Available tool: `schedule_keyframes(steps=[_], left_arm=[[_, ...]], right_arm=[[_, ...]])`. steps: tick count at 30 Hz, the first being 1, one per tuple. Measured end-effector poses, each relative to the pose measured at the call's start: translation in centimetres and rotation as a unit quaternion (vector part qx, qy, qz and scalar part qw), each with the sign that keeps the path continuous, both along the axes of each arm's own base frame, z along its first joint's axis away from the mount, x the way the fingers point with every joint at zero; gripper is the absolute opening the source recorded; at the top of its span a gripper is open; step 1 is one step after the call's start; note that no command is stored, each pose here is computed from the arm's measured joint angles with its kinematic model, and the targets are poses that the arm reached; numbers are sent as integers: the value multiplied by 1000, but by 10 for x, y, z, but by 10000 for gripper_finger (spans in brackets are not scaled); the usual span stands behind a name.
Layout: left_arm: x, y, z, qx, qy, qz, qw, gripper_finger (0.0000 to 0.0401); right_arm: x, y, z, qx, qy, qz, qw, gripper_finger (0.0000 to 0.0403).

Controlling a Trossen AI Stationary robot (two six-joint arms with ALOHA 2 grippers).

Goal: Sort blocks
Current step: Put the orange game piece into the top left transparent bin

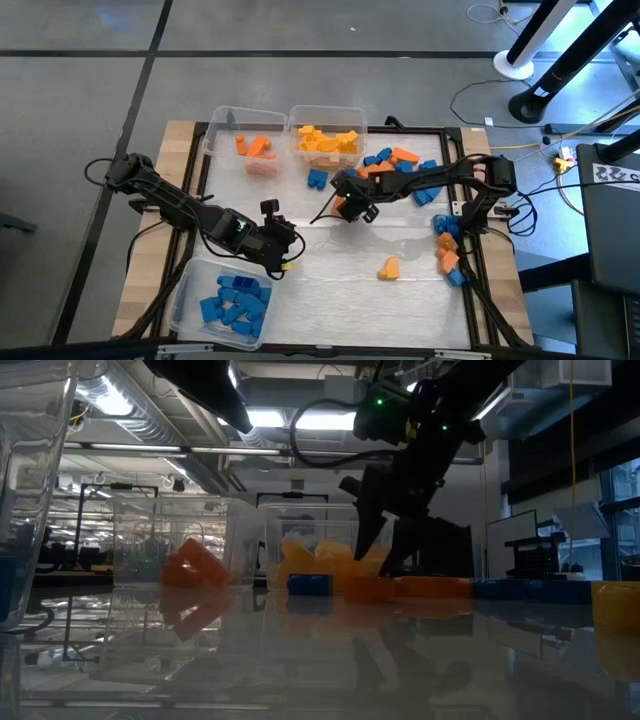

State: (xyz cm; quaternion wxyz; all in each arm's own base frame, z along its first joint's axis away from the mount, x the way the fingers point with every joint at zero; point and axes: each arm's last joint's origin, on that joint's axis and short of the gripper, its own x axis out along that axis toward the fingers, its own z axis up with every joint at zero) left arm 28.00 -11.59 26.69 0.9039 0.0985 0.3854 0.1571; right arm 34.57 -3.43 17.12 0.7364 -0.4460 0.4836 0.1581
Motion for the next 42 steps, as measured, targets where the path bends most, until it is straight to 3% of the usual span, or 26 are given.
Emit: schedule_keyframes(steps=[8, 13, 19, 23, 28, 35, 42], left_arm=[[3, 2, 1, -24, -17, 19, 999, 132], [25, 10, 0, -87, -51, -5, 995, 132], [53, 32, -17, -139, -52, -7, 989, 132], [63, 53, -28, -168, -36, 19, 985, 132], [77, 80, -39, -214, -44, 38, 975, 132], [92, 113, -58, -288, -47, 70, 954, 132], [97, 142, -82, -318, -39, 153, 935, 132]], right_arm=[[-3, 0, -1, 42, -4, -91, 995, 202], [-6, 1, -3, 50, 11, -100, 994, 202], [-9, 0, -1, 74, 4, -175, 982, 202], [-21, 1, 5, 69, 72, -186, 978, 202], [-34, 1, 29, 57, 87, -217, 971, 202], [-68, -1, 78, -1, 28, -299, 954, 202], [-101, 1, 116, 20, -39, -335, 941, 202]])
